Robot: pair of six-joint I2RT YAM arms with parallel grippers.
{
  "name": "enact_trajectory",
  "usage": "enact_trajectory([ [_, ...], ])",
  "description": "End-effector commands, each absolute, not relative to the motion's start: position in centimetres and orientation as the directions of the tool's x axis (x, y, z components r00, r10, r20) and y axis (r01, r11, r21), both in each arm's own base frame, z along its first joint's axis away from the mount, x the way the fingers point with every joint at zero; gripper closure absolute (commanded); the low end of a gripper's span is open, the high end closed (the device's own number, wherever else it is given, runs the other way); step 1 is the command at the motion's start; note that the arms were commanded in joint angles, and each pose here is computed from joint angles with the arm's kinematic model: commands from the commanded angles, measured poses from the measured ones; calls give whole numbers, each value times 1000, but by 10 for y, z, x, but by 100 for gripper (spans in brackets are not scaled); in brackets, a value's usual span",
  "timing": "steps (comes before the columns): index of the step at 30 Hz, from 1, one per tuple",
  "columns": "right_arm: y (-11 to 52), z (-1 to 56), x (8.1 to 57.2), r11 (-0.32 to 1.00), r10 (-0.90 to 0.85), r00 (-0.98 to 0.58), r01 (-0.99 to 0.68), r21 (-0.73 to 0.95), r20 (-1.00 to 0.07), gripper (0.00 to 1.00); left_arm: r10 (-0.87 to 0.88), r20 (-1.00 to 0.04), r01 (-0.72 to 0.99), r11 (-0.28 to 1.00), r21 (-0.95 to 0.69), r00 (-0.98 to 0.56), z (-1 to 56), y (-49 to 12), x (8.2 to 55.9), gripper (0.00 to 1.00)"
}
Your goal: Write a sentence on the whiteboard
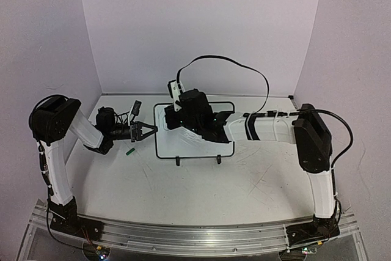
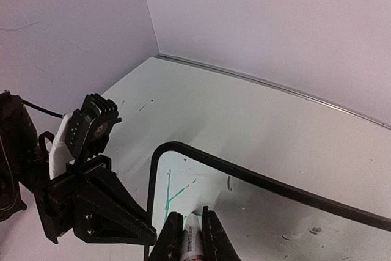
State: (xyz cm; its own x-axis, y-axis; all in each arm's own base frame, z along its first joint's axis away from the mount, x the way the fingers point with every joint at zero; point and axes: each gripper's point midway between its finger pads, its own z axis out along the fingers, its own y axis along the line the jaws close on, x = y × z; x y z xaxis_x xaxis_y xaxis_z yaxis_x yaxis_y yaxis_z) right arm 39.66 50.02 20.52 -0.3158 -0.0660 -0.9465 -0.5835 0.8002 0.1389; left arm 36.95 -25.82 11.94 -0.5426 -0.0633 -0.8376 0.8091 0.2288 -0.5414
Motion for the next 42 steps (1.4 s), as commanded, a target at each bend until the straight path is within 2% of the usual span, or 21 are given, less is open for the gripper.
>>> enact_trajectory([
  [1, 495, 191, 409, 824, -80, -339, -552, 129, -937, 100, -77, -868, 840, 226, -494, -490, 135, -256, 375, 100],
  [9, 465, 248, 385, 796, 22, -273, -577, 182, -962, 100, -79, -867, 838, 230, -495, -491, 134, -255, 376, 100],
  [16, 447, 243, 387, 816, 14, -278, -552, 172, -960, 100, -78, -868, 838, 230, -495, -491, 135, -255, 375, 100],
  [28, 472, 232, 393, 781, -6, -286, -599, 175, -958, 100, -78, -867, 838, 230, -495, -491, 134, -255, 375, 100],
  [42, 469, 225, 400, 808, -4, -290, -565, 168, -957, 100, -78, -868, 839, 229, -495, -491, 135, -255, 374, 100],
])
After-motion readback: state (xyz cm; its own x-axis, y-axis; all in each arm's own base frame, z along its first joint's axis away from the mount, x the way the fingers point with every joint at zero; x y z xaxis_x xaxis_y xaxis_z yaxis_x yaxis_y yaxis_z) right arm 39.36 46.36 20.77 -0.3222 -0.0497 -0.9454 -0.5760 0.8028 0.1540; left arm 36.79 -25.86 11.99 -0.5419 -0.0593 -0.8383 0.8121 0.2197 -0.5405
